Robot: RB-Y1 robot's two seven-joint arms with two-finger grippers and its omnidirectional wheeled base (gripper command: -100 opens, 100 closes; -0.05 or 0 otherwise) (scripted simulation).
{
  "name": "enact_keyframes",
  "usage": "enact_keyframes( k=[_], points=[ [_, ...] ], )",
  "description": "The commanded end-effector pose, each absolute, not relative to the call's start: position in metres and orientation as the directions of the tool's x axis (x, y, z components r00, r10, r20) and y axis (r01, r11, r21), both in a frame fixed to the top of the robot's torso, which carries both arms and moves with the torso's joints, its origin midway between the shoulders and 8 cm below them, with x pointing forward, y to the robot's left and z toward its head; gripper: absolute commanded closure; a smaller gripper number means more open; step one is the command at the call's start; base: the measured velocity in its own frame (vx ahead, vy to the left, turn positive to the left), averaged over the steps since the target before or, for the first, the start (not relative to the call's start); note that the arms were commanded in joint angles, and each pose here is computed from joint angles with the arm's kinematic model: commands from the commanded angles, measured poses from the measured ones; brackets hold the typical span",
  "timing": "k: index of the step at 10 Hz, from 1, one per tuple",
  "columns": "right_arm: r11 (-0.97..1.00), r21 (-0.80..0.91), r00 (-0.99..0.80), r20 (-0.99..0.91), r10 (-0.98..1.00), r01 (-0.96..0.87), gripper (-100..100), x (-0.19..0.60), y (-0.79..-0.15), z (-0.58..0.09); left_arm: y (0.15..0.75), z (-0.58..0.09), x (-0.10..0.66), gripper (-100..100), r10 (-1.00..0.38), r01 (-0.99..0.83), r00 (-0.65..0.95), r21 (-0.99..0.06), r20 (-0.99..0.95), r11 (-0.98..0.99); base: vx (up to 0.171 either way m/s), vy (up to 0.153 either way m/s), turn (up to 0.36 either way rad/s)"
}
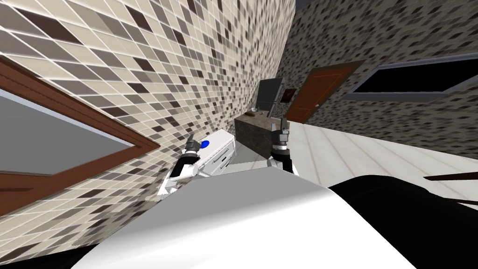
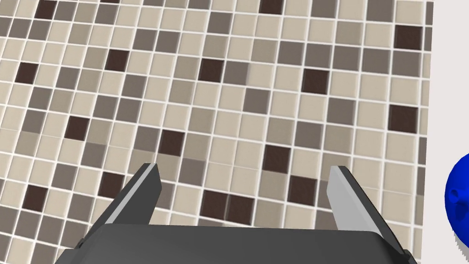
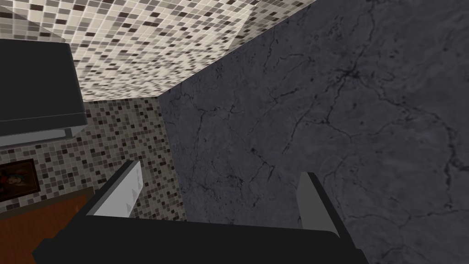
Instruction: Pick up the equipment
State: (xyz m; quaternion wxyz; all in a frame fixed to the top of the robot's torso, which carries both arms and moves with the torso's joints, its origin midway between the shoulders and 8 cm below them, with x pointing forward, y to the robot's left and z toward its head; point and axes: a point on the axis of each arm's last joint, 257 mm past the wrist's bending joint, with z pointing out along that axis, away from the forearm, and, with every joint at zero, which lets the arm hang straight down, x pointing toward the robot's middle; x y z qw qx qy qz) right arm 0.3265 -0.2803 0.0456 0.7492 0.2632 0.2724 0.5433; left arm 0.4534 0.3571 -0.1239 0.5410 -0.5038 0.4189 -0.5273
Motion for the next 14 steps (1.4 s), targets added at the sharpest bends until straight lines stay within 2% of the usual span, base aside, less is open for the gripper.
enact_keyframes(
  k=[1, 6, 8, 14],
  points=[
    [0.271, 0.69, 0.261, -0.122, 0.958, -0.671, 0, 0.326, -0.28, 0.046, 0.36, -0.131, 0.456, -100, -0.991, 0.121, 0.1, -0.99, 0.086, -0.073, -0.017, -0.003, -0.001],
    [0.271, 0.69, 0.261, -0.122, 0.958, -0.671, 0, 0.326, -0.28, 0.046, 0.385, -0.166, 0.474, -100, -0.964, -0.003, 0.142, -0.974, 0.223, -0.226, -0.034, -0.008, -0.123],
    [0.271, 0.69, 0.261, -0.122, 0.958, -0.671, 0, 0.326, -0.28, 0.046, 0.386, -0.176, 0.473, -100, -0.963, -0.038, 0.155, -0.972, 0.222, -0.231, -0.021, 0.002, -0.022],
    [0.271, 0.69, 0.261, -0.122, 0.957, -0.671, 0, 0.326, -0.28, 0.046, 0.408, -0.22, 0.481, -100, -0.908, -0.169, 0.235, -0.905, 0.348, -0.39, -0.023, 0.004, -0.088]
  ],
)
